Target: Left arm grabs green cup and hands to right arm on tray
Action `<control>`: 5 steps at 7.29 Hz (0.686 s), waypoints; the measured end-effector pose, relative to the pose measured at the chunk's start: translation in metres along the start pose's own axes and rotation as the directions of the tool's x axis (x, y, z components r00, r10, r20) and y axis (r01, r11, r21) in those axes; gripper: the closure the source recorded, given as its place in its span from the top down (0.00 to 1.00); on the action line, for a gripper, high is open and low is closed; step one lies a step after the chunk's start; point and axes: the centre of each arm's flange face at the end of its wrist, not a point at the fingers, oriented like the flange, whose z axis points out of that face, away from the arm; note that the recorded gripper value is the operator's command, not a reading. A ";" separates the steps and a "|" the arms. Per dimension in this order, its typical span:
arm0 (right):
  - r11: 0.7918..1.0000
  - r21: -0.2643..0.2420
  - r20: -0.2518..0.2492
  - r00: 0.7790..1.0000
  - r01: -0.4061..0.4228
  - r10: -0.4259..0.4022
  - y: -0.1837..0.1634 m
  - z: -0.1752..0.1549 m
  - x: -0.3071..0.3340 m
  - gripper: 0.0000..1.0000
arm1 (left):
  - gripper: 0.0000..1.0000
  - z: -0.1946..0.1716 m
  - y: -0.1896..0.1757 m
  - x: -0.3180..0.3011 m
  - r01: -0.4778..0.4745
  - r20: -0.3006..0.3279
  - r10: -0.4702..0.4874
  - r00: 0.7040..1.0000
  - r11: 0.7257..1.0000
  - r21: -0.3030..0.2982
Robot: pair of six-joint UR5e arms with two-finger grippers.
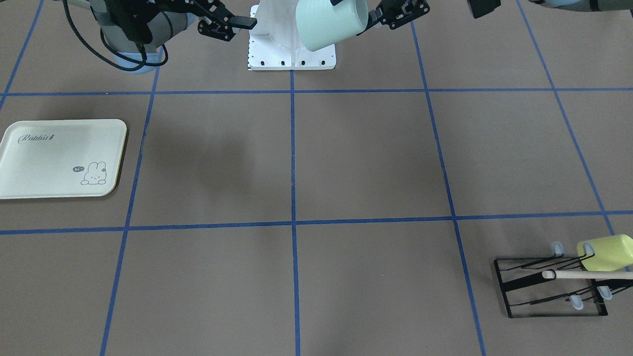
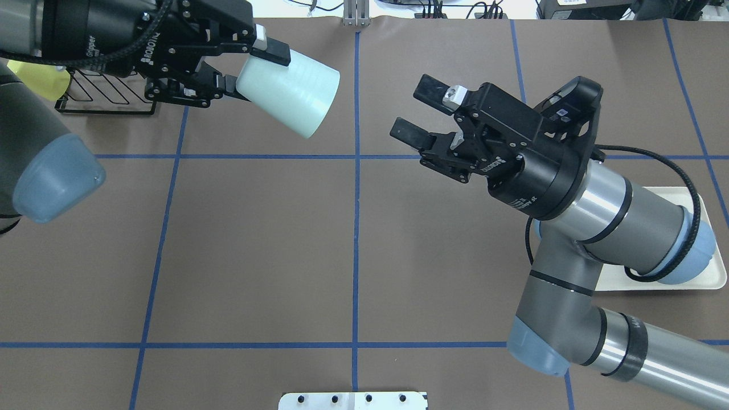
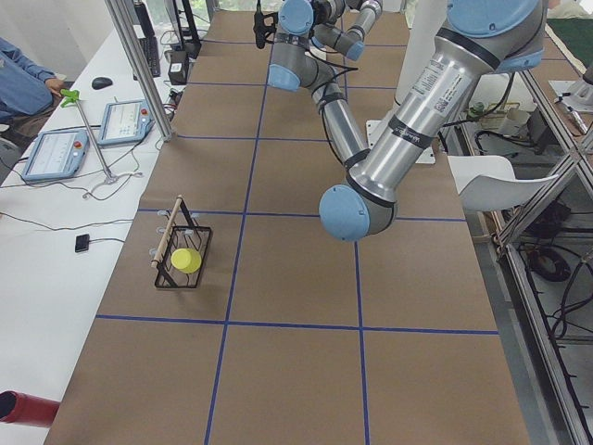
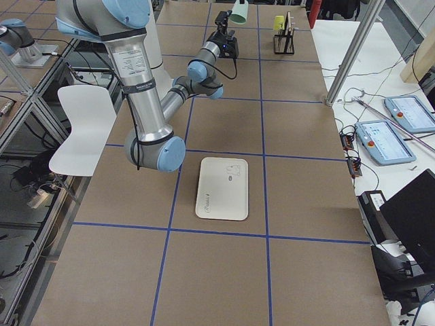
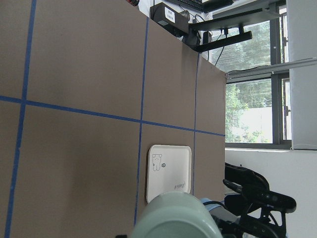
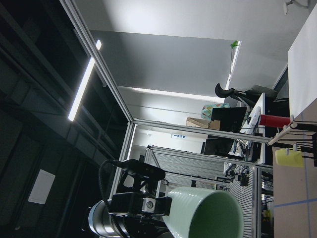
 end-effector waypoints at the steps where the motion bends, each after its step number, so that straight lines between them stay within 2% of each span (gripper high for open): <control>1: 1.000 0.003 0.013 1.000 -0.009 0.009 0.004 0.004 -0.002 0.98 | 0.00 0.004 0.006 0.008 0.005 -0.012 -0.005 1.000 1.000 -0.015; 3: 1.000 0.010 0.029 0.999 -0.016 0.016 0.007 0.007 -0.006 0.98 | 0.00 0.012 0.018 0.020 0.005 -0.033 -0.007 0.999 0.999 -0.045; 5: 1.000 0.012 0.039 0.999 -0.019 0.019 0.008 0.007 -0.009 0.93 | 0.00 0.013 0.025 0.025 0.007 -0.046 -0.009 0.999 0.998 -0.060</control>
